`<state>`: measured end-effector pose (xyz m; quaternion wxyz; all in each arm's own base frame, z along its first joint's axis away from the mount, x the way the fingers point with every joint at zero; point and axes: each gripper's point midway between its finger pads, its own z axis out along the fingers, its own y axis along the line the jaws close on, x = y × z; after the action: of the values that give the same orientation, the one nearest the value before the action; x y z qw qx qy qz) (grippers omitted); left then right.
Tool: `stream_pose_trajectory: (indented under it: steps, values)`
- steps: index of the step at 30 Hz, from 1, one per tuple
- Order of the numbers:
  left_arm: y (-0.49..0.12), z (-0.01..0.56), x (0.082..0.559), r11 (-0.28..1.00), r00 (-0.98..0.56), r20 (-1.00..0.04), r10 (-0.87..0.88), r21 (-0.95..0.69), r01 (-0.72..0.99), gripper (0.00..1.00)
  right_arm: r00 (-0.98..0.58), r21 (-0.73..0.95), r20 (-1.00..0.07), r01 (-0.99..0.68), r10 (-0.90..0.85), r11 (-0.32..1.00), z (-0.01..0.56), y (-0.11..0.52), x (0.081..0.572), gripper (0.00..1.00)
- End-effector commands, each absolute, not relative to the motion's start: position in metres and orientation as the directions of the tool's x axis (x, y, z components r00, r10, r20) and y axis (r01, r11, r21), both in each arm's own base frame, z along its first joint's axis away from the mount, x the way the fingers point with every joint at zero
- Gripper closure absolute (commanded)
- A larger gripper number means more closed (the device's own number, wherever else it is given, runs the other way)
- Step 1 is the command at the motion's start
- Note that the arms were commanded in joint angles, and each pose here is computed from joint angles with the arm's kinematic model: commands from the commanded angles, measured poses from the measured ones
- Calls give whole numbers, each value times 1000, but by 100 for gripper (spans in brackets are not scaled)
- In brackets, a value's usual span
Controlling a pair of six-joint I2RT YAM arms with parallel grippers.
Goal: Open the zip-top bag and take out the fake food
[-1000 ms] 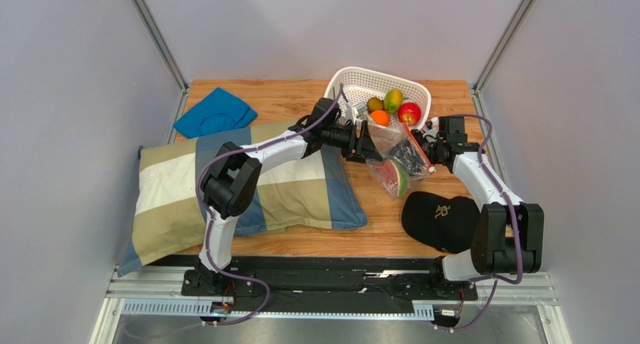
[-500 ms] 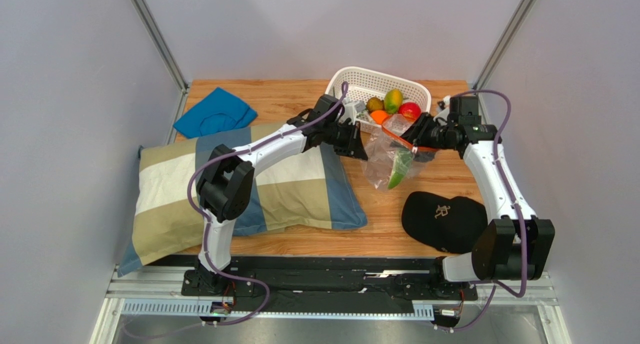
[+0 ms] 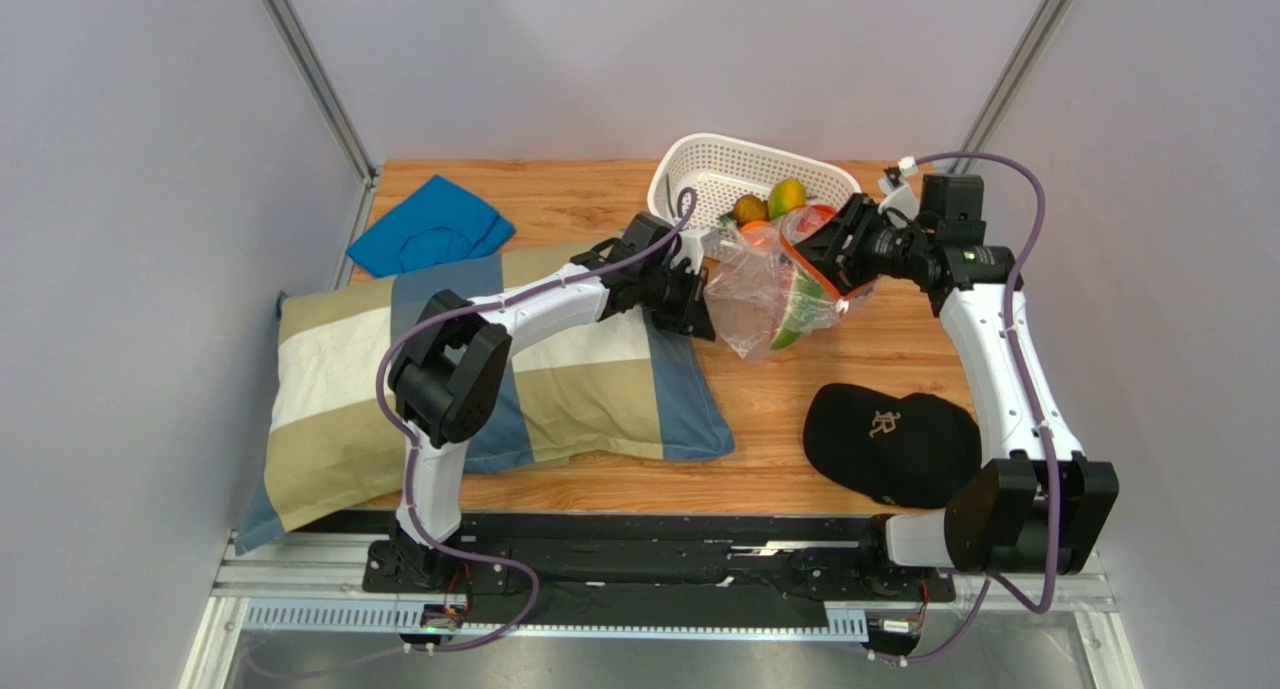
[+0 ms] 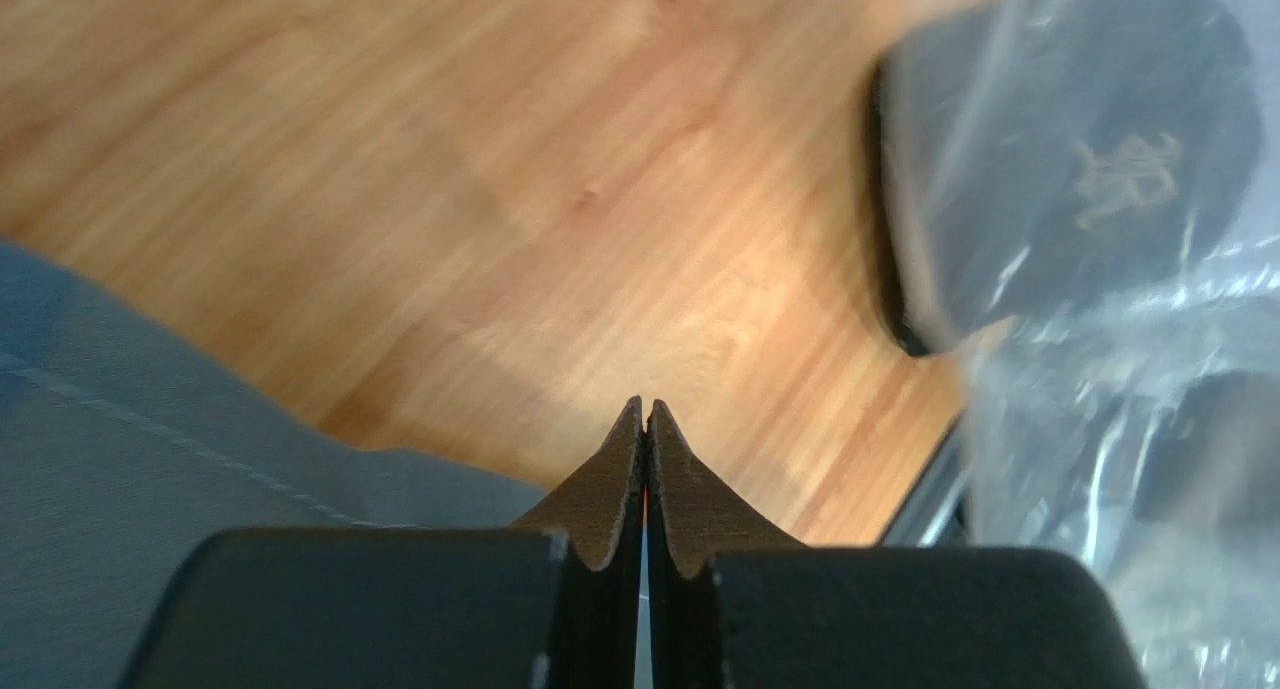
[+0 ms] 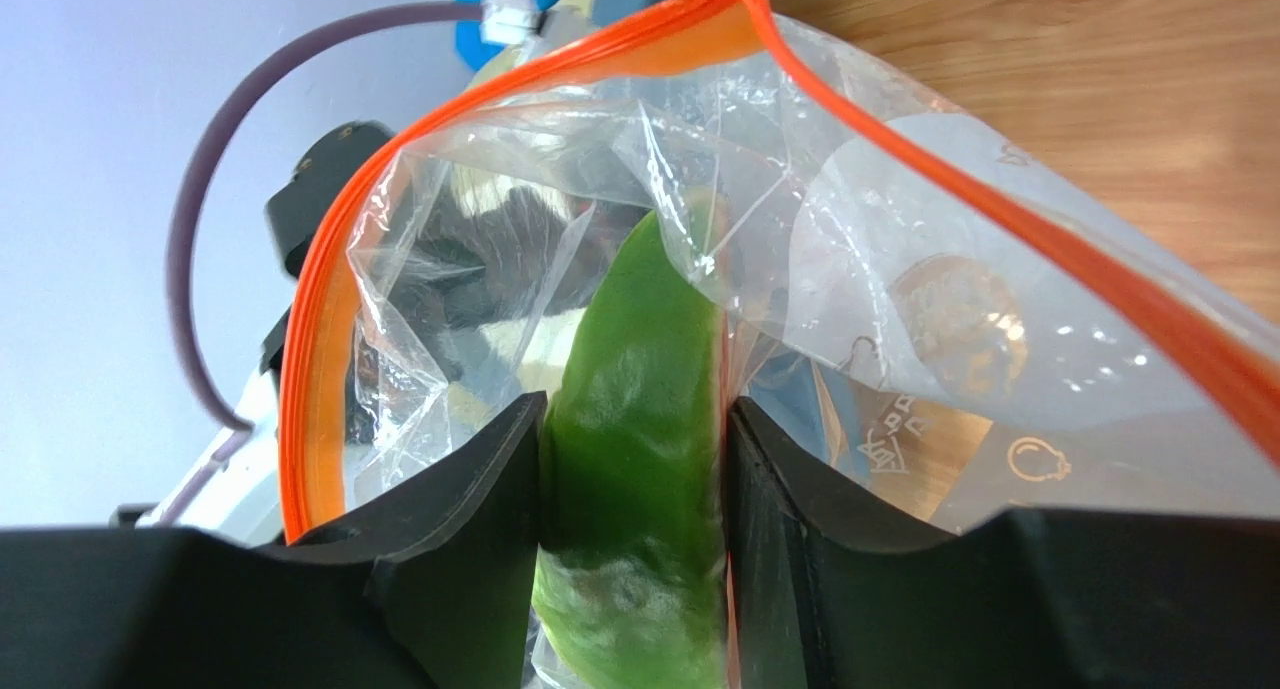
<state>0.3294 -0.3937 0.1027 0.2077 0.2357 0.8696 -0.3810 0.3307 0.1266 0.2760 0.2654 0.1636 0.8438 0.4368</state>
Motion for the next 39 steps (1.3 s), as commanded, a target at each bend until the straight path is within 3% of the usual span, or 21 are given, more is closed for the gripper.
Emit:
stream_pose_trajectory:
  steps: [1, 2, 4, 5, 7, 8, 14, 15, 16, 26, 32, 38, 39]
  values:
    - [-410, 159, 302, 375, -751, -610, 254, -653, 657, 100, -848, 821, -355, -82, 394, 565, 284, 142, 326, 99]
    - [-410, 175, 298, 338, -767, -600, 227, -690, 640, 82, -836, 809, -360, -58, 415, 585, 281, 138, 326, 99]
    - [-407, 200, 299, 247, -757, -630, 174, -716, 653, 58, -838, 831, -324, -30, 439, 556, 268, 137, 324, 98]
    - [-403, 211, 298, 231, -752, -642, 151, -716, 658, 40, -839, 844, -314, -33, 444, 535, 268, 139, 321, 97]
    - [-400, 225, 300, 212, -736, -664, 132, -706, 676, 32, -842, 868, -270, -3, 467, 497, 260, 142, 321, 96]
    - [-401, 231, 300, 199, -737, -664, 126, -711, 674, 23, -851, 883, -249, -3, 462, 470, 260, 145, 319, 96]
    - [-413, 247, 295, 55, -789, -604, 108, -789, 612, 21, -854, 894, -212, 26, 474, 447, 248, 147, 317, 90]
    - [-412, 246, 294, 44, -792, -600, 115, -793, 608, 14, -857, 889, -208, 36, 472, 456, 245, 146, 315, 90]
    - [-408, 240, 291, 44, -804, -580, 132, -807, 589, 1, -859, 887, -209, 35, 468, 460, 242, 146, 315, 90]
    - [-370, 257, 300, 83, -797, -597, 92, -793, 604, 1, -862, 884, -181, 69, 474, 463, 229, 145, 318, 91]
    - [-393, 272, 295, 30, -824, -562, 71, -825, 565, 1, -871, 906, -177, 37, 458, 421, 246, 150, 318, 90]
    - [-424, 251, 297, 42, -860, -500, 100, -862, 506, 1, -880, 932, -112, 68, 462, 355, 248, 160, 310, 86]
    - [-427, 256, 298, 15, -850, -519, 90, -853, 522, 5, -878, 936, -121, 55, 463, 348, 250, 161, 311, 85]
